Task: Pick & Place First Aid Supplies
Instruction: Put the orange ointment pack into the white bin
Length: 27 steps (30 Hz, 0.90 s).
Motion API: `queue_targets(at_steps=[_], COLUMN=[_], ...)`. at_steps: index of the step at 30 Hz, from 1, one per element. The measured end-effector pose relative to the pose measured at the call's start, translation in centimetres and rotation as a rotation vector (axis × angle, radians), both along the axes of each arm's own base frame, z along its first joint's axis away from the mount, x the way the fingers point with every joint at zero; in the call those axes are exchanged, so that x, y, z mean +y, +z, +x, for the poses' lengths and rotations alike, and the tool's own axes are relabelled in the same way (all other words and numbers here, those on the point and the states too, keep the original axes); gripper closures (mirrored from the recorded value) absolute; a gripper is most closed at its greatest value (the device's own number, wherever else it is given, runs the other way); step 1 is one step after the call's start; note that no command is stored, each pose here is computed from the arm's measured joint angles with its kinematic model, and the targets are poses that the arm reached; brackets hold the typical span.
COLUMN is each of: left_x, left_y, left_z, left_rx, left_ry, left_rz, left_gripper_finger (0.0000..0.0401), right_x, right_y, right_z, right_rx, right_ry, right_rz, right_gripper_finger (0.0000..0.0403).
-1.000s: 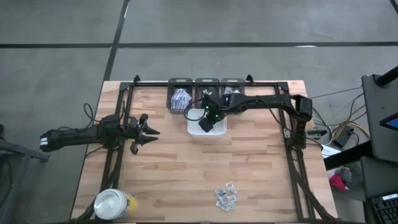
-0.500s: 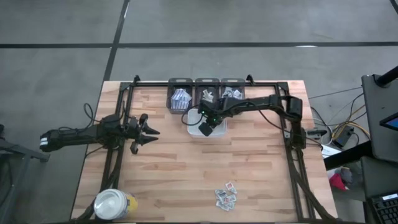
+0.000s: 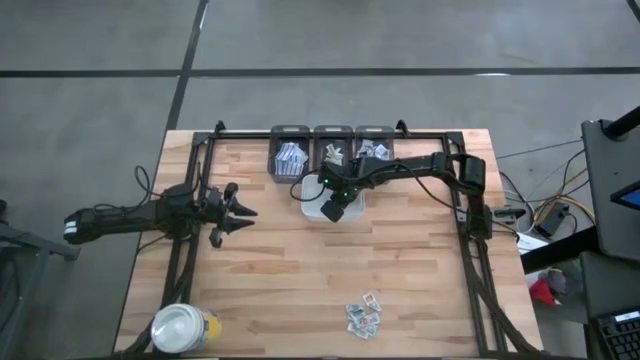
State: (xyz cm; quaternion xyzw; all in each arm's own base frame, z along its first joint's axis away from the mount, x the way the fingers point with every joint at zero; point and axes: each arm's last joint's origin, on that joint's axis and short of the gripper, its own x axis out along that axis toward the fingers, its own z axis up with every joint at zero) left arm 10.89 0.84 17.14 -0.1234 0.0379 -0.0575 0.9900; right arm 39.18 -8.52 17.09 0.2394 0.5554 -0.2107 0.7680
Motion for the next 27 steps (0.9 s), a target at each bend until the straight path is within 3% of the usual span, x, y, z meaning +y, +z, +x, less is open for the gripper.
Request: queue_targets(at_steps=[8, 14, 22, 27], left_x=[0.0, 0.0, 0.0, 0.0], left_y=[0.0, 0.0, 0.0, 0.0], left_z=[0.0, 0.0, 0.0, 0.0], left_rx=[0.001, 0.001, 0.001, 0.001], left_ry=[0.0, 0.0, -0.001, -0.001], left_rz=[-0.001, -0.001, -0.001, -0.001], left_gripper_finger=[0.0282, 0.0282, 0.0282, 0.0282], right_x=[0.0, 0.8, 5.2, 9.8], right_y=[0.3, 2.9, 8.0, 9.6], right_z=[0.0, -0.6, -2.0, -3.3], right_rx=[-0.009, -0.085, -0.191, -0.17], right_ry=[0.0, 0.018, 0.089, 0.201], right_rz=[0.002, 0.064, 0.073, 0.09], right_gripper_finger=[0.0319, 0.0304, 0.0314, 0.0328])
